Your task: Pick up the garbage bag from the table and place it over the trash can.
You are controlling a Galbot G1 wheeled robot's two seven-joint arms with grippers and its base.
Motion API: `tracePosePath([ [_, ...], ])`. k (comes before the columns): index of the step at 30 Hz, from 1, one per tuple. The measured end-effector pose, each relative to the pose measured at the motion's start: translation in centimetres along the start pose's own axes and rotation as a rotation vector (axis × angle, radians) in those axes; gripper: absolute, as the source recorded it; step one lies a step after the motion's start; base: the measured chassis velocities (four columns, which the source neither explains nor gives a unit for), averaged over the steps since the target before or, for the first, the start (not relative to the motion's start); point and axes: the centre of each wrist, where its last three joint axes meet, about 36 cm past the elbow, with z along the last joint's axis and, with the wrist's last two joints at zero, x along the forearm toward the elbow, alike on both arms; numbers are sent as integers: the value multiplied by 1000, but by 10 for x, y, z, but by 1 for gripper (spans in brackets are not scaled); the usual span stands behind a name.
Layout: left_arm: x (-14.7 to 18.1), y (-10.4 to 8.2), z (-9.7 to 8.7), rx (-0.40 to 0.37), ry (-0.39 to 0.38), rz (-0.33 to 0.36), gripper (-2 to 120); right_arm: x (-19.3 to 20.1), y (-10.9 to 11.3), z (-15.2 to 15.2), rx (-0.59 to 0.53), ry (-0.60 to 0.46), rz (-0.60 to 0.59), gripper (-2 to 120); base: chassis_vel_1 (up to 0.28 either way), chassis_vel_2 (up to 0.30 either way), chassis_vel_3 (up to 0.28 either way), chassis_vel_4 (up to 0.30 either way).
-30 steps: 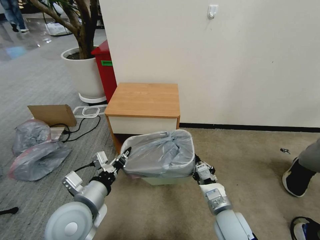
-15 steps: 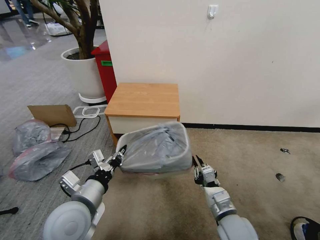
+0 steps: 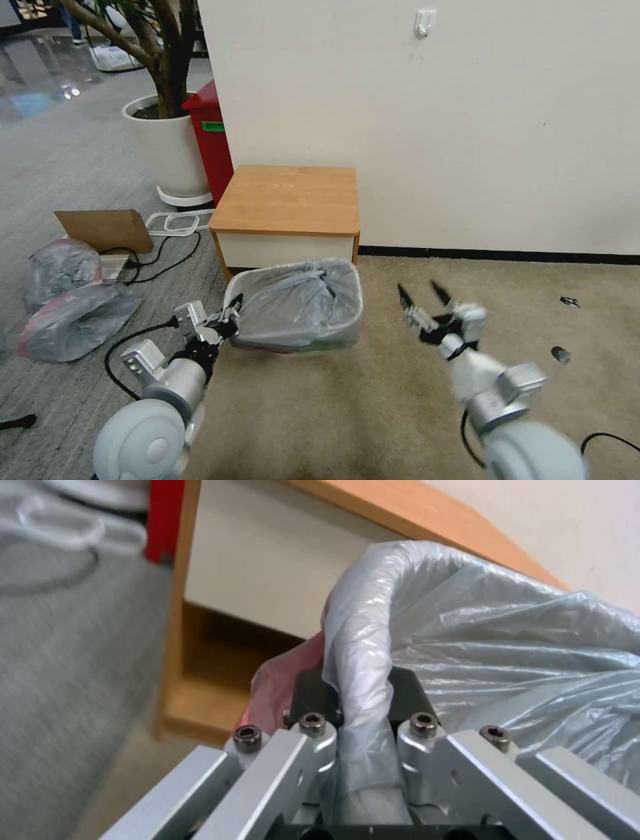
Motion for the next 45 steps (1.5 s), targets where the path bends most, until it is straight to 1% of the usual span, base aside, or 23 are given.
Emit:
tracePosePath([
  [1,0,0,0,0,0,0,7,0,0,0,0,0,0,84,0,0,0,0],
  [3,2,1,0,-73,-16,6,7,-10,10,-25,36,5,-127,92,0,0,0,0],
  [4,2,1,0,-98,-22,10,7,-15,14,-32,58,18,-192,92,0,0,0,0],
  [5,3,1,-1,-119,-26,16,7,-21,19,-35,91,39,-265,87,0,0,0,0],
  [6,3,1,-1,-119,-26,16,7,-21,19,-35,91,39,-265,87,0,0,0,0],
  [7,3,1,-1,-135,-29,21,7,-26,21,-35,121,52,-305,84,0,0,0,0],
  [9,6,0,-1,-200,-44,34,7,-48,28,-20,243,102,-422,72,0,0,0,0],
  [10,6,0,-1,-200,-44,34,7,-48,28,-20,243,102,-422,72,0,0,0,0],
  [11,6,0,-1,-224,-52,37,7,-54,31,-18,274,108,-445,68,0,0,0,0],
  [12,7,-1,-2,-268,-67,41,7,-64,37,-17,315,115,-489,62,0,0,0,0],
  [13,7,-1,-2,-268,-67,41,7,-64,37,-17,315,115,-489,62,0,0,0,0],
  [16,7,0,-2,-367,-101,42,7,-87,56,-19,380,140,-585,47,0,0,0,0],
  [17,7,0,-2,-367,-101,42,7,-87,56,-19,380,140,-585,47,0,0,0,0],
  [18,7,1,-1,-388,-108,41,7,-94,61,-17,393,145,-609,43,0,0,0,0],
  [19,6,2,-1,-409,-114,41,7,-102,67,-14,398,155,-633,36,0,0,0,0],
  [23,5,4,0,-451,-128,36,7,-118,79,-5,388,186,-647,26,0,0,0,0],
  [25,5,4,0,-475,-136,34,7,-131,93,2,391,243,-640,13,0,0,0,0],
  [27,5,4,0,-480,-137,35,7,-134,97,4,396,261,-632,11,0,0,0,0],
  [29,7,2,-2,-489,-143,38,7,-141,106,8,415,303,-614,1,0,0,0,0],
  [30,8,1,-2,-491,-146,40,7,-144,110,11,431,316,-602,0,0,0,0,0],
  [36,14,-3,-7,-491,-162,49,7,-152,122,28,494,338,-578,0,0,0,0,0],
  [39,17,-7,-8,-487,-169,51,7,-157,123,39,541,359,-567,0,0,0,0,0],
  [45,22,-10,-7,-506,-178,52,7,-163,122,49,583,376,-546,0,0,0,0,0],
])
